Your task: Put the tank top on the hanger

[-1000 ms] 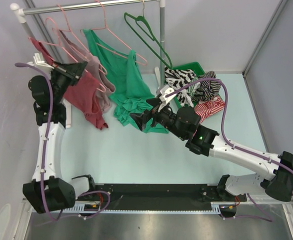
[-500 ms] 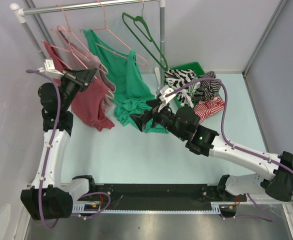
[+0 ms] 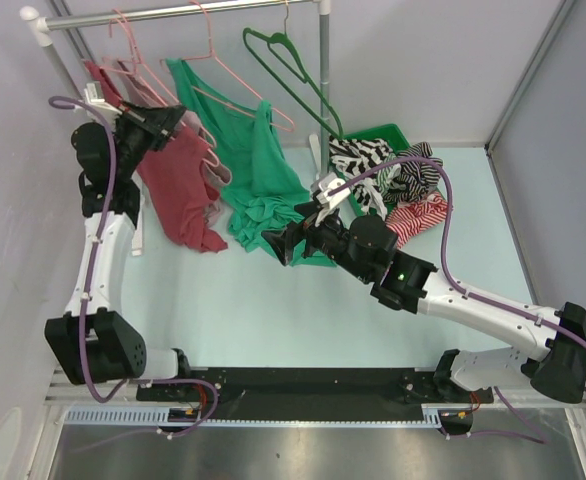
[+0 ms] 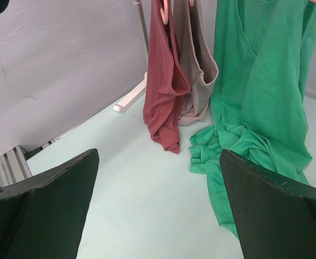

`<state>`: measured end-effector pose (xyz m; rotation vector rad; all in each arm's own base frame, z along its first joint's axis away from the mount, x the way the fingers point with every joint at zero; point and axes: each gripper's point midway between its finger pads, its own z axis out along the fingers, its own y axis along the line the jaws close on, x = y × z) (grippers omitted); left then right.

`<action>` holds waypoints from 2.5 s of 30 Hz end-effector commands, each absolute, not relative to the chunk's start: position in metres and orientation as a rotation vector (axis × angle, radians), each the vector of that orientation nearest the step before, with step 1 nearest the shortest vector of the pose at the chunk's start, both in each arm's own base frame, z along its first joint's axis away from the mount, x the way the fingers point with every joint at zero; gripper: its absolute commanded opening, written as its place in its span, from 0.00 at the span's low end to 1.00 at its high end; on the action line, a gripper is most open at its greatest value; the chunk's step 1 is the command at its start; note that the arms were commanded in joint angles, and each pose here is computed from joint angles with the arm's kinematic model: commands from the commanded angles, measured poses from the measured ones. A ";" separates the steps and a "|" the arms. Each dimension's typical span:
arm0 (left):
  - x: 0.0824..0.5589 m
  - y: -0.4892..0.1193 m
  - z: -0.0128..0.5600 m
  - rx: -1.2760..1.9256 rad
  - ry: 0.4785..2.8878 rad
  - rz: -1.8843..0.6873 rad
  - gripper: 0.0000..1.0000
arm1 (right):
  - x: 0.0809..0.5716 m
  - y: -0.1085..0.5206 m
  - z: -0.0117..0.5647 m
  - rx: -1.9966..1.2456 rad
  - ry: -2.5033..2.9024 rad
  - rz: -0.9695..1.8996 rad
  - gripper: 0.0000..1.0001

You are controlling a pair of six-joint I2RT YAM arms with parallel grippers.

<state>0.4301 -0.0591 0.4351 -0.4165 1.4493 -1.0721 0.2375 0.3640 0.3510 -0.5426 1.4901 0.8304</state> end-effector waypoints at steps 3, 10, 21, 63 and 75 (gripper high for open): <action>0.444 -0.042 0.491 -0.373 1.321 -1.019 0.00 | 0.238 0.362 0.364 -0.510 1.459 0.833 1.00; 0.474 -0.024 0.514 -0.451 1.271 -0.982 0.00 | 0.239 0.363 0.359 -0.516 1.473 0.827 1.00; 0.504 -0.008 0.497 -0.570 1.308 -0.945 0.00 | 0.238 0.362 0.354 -0.518 1.481 0.826 1.00; 0.460 -0.003 0.456 -0.595 1.343 -0.891 0.96 | 0.235 0.348 0.356 -0.500 1.489 0.809 1.00; 0.409 0.026 0.445 -0.630 1.298 -0.635 0.99 | 0.249 0.321 0.346 -0.451 1.535 0.754 1.00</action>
